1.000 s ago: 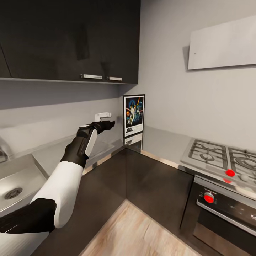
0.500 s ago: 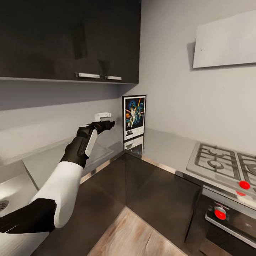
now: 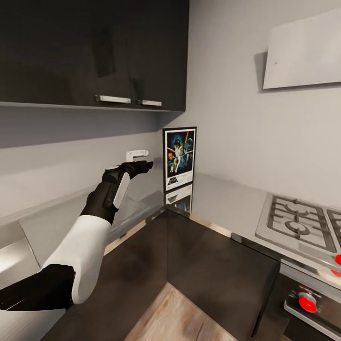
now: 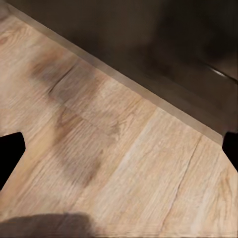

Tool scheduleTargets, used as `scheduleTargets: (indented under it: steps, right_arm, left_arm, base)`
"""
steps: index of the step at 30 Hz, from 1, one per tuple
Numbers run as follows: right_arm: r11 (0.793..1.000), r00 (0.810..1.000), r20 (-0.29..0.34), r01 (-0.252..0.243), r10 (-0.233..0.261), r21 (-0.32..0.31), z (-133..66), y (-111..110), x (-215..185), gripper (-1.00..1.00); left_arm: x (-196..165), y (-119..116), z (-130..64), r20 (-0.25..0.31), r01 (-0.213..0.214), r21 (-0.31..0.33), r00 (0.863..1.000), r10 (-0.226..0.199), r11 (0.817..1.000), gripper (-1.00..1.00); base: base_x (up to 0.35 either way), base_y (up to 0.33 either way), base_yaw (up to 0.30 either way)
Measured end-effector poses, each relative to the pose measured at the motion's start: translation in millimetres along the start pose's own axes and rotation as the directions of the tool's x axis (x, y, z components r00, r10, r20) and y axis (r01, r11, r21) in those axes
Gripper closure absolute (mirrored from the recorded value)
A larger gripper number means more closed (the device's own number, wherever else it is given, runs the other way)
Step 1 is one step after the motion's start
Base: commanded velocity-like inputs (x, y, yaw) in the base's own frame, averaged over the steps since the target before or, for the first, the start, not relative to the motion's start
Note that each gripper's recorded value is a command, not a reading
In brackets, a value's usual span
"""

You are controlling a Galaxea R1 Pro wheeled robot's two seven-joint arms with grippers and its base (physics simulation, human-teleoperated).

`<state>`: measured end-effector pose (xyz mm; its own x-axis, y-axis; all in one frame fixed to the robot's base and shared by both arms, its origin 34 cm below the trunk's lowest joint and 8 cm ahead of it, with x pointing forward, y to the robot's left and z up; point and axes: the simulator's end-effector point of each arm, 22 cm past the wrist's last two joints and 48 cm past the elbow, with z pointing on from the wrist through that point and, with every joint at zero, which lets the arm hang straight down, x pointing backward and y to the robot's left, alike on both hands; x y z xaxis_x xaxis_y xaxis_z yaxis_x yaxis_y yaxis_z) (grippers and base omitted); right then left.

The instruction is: Pick up the poster from the kitchen countertop and hang it on one of the wall nails in the kitchen.

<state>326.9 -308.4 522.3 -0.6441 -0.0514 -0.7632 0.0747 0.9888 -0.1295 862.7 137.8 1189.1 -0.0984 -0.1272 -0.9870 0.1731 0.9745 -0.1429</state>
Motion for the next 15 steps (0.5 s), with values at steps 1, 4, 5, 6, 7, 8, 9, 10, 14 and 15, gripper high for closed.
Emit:
scheduleTargets:
  steps: [1,4,5,6,7,8,9,10,14,15]
  right_arm:
    - [1.000,1.000,-0.006,0.001,-0.001,-0.001,-0.8,0,2,-1.00]
    - [1.000,0.999,-0.038,0.005,-0.006,-0.004,-4.4,1,13,-1.00]
    - [1.000,0.999,-0.048,0.007,-0.007,-0.004,-5.5,1,16,-1.00]
    - [1.000,0.997,-0.072,0.009,-0.010,-0.005,-8.5,1,24,-1.00]
    - [1.000,0.996,-0.083,0.011,-0.011,-0.006,-10.1,1,28,-1.00]
    - [1.000,0.996,-0.092,0.012,-0.012,-0.006,-11.4,1,31,-1.00]
    - [1.000,0.994,-0.106,0.013,-0.013,-0.006,-13.4,1,36,-1.00]
    - [1.000,0.994,-0.112,0.013,-0.014,-0.006,-14.3,1,38,-1.00]
    - [1.000,0.992,-0.128,0.014,-0.015,-0.007,-16.6,1,44,-1.00]
    - [1.000,0.992,-0.129,0.014,-0.015,-0.006,-16.6,0,44,-1.00]
  left_arm:
    - [0,0,0.0,0.000,0.000,0.000,1.000,0.000,1.000,-1.00]
    - [0,0,0.1,0.000,0.000,0.000,1.000,0.000,1.000,-1.00]
    - [0,0,0.1,0.000,0.000,0.000,1.000,0.000,1.000,-1.00]
    - [0,0,0.1,0.000,0.000,0.000,1.000,0.000,1.000,-1.00]
    - [0,0,0.0,0.000,0.000,0.000,1.000,0.000,1.000,-1.00]
    - [0,0,0.0,0.000,0.000,0.000,1.000,0.000,1.000,-1.00]
    - [0,0,-0.2,0.000,0.000,0.000,1.000,0.000,1.000,-1.00]
    - [0,0,-0.2,0.000,0.000,0.000,1.000,0.000,1.000,-1.00]
    - [-1,0,-0.2,0.000,0.000,0.000,1.000,0.000,1.000,-1.00]
    - [-1,0,-0.2,0.001,0.000,0.000,1.000,0.000,1.000,-1.00]
  base:
    - [0.146,0.009,0.000]
    - [0.054,0.003,0.000]
    - [0.035,0.001,0.000]
    - [0.058,0.001,0.000]
    - [0.098,0.001,0.000]
    - [0.182,0.001,0.000]
    - [0.213,0.000,0.000]
    - [0.264,0.000,0.000]
    - [0.156,0.000,0.000]
    - [0.060,0.000,0.000]
